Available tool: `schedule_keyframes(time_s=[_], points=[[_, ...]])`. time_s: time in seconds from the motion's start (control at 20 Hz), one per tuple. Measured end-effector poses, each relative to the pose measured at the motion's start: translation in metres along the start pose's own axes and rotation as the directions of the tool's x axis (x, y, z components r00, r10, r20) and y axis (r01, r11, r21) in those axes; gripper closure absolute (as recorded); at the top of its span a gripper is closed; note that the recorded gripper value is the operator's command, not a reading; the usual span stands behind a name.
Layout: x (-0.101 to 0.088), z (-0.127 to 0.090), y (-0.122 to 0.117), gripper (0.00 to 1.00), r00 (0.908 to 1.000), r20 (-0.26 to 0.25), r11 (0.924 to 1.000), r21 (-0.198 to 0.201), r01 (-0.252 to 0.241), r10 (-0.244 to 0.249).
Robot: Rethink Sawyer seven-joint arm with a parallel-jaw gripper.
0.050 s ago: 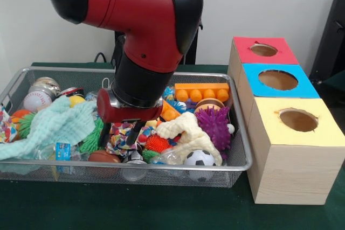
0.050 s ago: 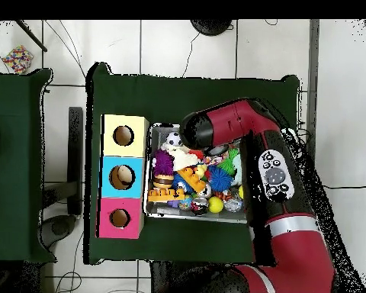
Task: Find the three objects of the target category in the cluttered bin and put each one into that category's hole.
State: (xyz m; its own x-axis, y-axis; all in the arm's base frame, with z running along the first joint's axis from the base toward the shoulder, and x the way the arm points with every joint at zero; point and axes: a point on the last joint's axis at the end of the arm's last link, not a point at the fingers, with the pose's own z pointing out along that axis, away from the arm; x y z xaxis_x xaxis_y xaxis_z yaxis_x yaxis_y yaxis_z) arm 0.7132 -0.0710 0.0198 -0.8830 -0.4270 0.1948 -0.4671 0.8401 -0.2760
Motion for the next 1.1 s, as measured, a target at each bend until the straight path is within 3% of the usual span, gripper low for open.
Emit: schedule_keyframes(time_s=[0.35,0.7,1.1], points=[[0.003,-0.004,0.006,0.0,0.998,-0.062,1.0,-0.007,0.007,-0.007],[0.004,-0.002,0.008,0.0,0.9973,-0.073,0.9999,-0.012,0.008,-0.009],[0.016,0.025,0.012,0.0,0.9947,-0.103,0.9988,-0.049,-0.001,-0.004]])
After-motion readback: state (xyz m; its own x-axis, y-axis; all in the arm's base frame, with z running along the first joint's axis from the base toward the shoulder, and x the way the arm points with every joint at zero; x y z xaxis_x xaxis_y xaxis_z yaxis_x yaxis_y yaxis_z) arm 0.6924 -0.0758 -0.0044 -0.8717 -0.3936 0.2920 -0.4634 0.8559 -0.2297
